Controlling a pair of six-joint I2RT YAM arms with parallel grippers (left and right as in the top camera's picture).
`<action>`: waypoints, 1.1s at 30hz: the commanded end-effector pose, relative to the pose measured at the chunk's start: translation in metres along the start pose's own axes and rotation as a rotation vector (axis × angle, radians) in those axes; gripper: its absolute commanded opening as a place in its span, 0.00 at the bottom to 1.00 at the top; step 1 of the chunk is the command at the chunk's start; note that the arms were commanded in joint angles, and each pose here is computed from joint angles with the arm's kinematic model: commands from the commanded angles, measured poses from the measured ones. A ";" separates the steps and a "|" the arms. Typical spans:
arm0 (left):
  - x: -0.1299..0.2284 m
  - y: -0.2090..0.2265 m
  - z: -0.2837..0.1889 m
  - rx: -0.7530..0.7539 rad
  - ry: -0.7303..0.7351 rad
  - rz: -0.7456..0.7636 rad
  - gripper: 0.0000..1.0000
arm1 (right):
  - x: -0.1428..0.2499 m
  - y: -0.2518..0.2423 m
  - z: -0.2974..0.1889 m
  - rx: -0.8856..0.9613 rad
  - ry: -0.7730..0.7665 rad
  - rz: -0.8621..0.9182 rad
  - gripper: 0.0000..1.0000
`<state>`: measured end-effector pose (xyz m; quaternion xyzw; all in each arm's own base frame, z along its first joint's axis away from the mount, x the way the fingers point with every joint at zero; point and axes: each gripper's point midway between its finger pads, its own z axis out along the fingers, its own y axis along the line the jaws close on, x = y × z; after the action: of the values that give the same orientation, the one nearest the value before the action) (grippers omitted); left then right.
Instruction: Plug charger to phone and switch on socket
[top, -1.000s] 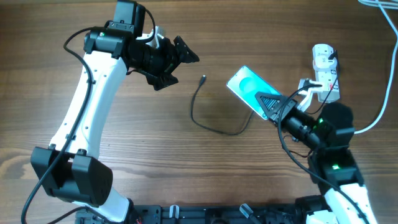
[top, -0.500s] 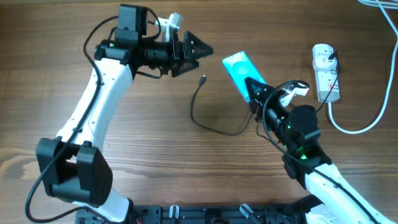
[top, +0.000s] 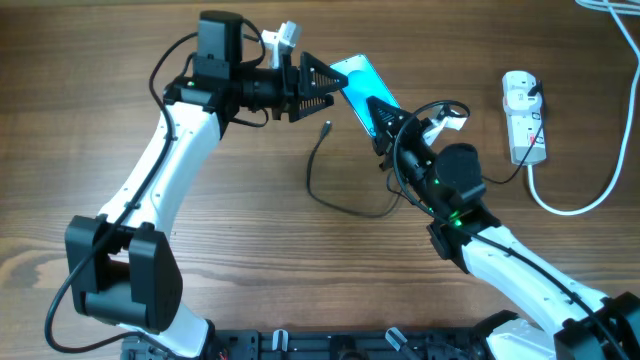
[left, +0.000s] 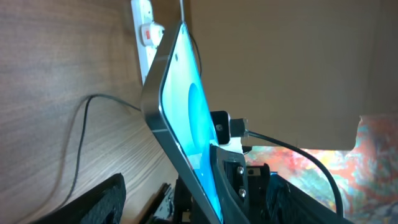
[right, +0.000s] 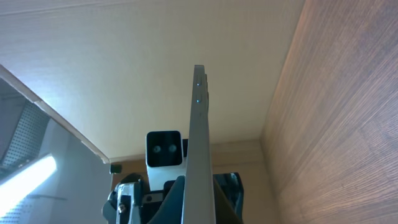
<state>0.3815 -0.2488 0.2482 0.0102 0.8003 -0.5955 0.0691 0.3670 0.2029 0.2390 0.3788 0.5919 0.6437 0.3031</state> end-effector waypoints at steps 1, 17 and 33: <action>-0.003 0.001 0.011 -0.048 -0.041 -0.079 0.71 | 0.008 0.020 0.006 -0.056 0.008 -0.019 0.04; -0.008 -0.006 0.027 -0.058 -0.087 -0.166 0.43 | 0.012 0.019 0.006 -0.060 -0.016 0.056 0.04; -0.006 -0.006 0.032 -0.072 -0.093 -0.164 0.08 | 0.017 0.018 0.006 -0.054 0.020 0.134 0.04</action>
<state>0.3907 -0.2798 0.2421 -0.0925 0.8154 -0.5693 0.0492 0.3636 0.2133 0.2432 0.4167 0.5587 0.6659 0.2661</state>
